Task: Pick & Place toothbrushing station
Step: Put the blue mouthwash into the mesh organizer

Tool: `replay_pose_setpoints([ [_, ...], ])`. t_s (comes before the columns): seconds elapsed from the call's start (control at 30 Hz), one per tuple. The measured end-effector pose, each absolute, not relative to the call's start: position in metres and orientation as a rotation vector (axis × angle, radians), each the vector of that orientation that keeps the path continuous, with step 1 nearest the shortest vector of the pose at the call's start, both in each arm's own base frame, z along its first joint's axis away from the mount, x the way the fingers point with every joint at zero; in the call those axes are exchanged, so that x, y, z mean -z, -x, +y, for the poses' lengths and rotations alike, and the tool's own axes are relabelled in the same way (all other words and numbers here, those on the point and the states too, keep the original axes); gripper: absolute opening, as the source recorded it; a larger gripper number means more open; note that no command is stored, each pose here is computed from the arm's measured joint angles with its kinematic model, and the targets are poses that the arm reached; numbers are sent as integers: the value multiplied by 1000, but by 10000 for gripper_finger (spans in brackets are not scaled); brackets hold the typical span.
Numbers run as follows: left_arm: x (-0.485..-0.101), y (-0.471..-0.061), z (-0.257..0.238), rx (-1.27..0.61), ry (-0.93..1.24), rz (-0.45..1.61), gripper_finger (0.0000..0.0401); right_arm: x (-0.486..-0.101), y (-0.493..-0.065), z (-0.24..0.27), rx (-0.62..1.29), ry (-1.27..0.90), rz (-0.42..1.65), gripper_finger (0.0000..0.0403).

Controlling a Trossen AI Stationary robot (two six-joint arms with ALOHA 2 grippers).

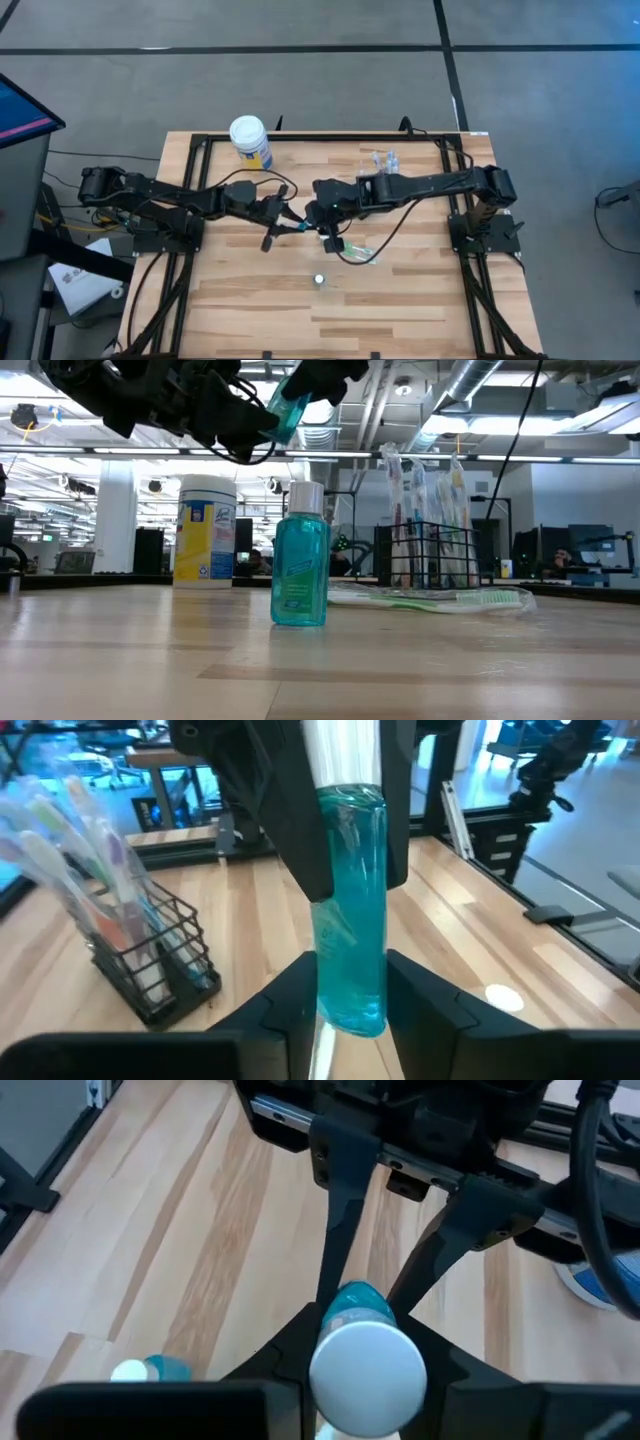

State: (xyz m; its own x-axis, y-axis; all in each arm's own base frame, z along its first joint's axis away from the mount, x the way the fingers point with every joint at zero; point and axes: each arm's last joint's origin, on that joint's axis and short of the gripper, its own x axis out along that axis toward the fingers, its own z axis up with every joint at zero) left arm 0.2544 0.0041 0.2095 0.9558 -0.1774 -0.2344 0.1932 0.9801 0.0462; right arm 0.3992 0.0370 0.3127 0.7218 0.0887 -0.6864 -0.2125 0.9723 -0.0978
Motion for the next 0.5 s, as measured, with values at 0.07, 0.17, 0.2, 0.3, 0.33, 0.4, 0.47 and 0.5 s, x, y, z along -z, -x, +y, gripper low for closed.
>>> replay_pose_setpoints([
  [0.07,-209,-254,5,160,-72,242,106,-315,-397,36,-159,159,775,78],
  [0.17,-204,-253,6,138,-71,275,110,-318,-392,36,-159,129,830,78],
  [0.2,-205,-253,6,137,-72,265,111,-317,-391,36,-158,124,850,78],
  [0.3,-206,-253,6,137,-72,264,113,-315,-387,36,-153,103,896,78],
  [0.33,-206,-253,6,137,-72,263,113,-314,-386,35,-148,98,912,78],
  [0.4,-206,-253,6,137,-72,262,113,-314,-384,32,-132,80,934,78],
  [0.47,-206,-254,6,137,-72,261,113,-315,-378,29,-116,61,966,78],
  [0.5,-206,-254,6,137,-72,261,113,-317,-377,28,-109,53,963,78],
])
